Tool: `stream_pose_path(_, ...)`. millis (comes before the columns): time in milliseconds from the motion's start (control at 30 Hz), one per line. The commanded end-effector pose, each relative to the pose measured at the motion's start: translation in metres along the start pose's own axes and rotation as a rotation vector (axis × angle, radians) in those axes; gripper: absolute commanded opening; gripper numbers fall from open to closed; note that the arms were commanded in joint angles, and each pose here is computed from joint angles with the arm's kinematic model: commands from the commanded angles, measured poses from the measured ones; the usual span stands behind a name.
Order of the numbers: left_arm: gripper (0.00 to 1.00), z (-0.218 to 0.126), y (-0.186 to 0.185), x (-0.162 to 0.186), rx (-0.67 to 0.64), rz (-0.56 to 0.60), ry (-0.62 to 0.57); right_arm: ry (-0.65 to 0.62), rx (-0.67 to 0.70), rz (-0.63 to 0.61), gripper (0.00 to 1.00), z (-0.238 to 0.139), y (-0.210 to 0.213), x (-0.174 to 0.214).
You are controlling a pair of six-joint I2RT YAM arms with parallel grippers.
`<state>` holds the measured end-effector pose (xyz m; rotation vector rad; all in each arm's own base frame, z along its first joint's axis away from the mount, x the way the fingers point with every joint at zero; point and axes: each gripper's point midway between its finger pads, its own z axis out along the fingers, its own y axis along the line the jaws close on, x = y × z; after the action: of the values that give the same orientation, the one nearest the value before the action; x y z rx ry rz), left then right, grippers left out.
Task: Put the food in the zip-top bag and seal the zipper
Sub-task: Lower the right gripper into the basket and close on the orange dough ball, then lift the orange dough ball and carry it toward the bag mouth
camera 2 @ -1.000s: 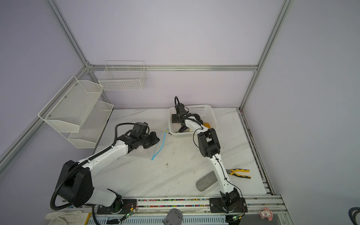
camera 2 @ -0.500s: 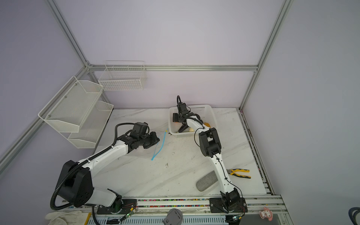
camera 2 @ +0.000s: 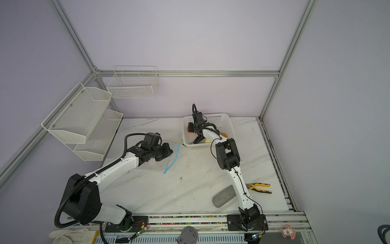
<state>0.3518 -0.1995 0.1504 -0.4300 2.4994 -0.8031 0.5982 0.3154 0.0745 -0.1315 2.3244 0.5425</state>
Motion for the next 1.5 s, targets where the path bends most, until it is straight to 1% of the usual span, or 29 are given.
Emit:
stream_pose_path(0, 0.0, -0.022, -0.035, -0.025, 0.099, 0.041, -0.073, -0.037, -0.024, 0.006, 0.5, -0.021, 0.009, -0.019)
stream_pose_path(133, 0.0, -0.02, -0.032, -0.024, 0.092, 0.031, -0.073, -0.042, -0.024, 0.002, 0.48, -0.026, 0.01, -0.021)
stream_pose_path(167, 0.0, -0.032, -0.037, -0.026, 0.113, 0.035, -0.097, -0.043, -0.024, 0.002, 0.48, -0.027, 0.009, -0.022)
stream_pose_path(533, 0.0, -0.033, -0.035, -0.025, 0.115, 0.03, -0.103, -0.072, -0.037, 0.0, 0.43, -0.043, 0.015, -0.03)
stream_pose_path(833, 0.0, -0.029, -0.035, -0.025, 0.114, 0.028, -0.096, -0.069, -0.059, 0.011, 0.42, -0.049, 0.016, -0.026)
stream_pose_path(1100, 0.0, -0.028, -0.04, -0.028, 0.125, 0.031, -0.091, -0.085, -0.067, 0.005, 0.42, -0.061, 0.019, -0.031)
stream_pose_path(1400, 0.0, -0.031, -0.042, -0.033, 0.125, 0.032, -0.105, -0.126, -0.074, -0.002, 0.42, -0.095, 0.019, -0.036)
stream_pose_path(1433, 0.0, -0.021, -0.036, -0.031, 0.101, 0.024, -0.085, -0.127, -0.075, -0.003, 0.42, -0.098, 0.019, -0.035)
stream_pose_path(1467, 0.0, -0.019, -0.035, -0.031, 0.099, 0.023, -0.083, -0.131, -0.081, -0.003, 0.42, -0.102, 0.02, -0.034)
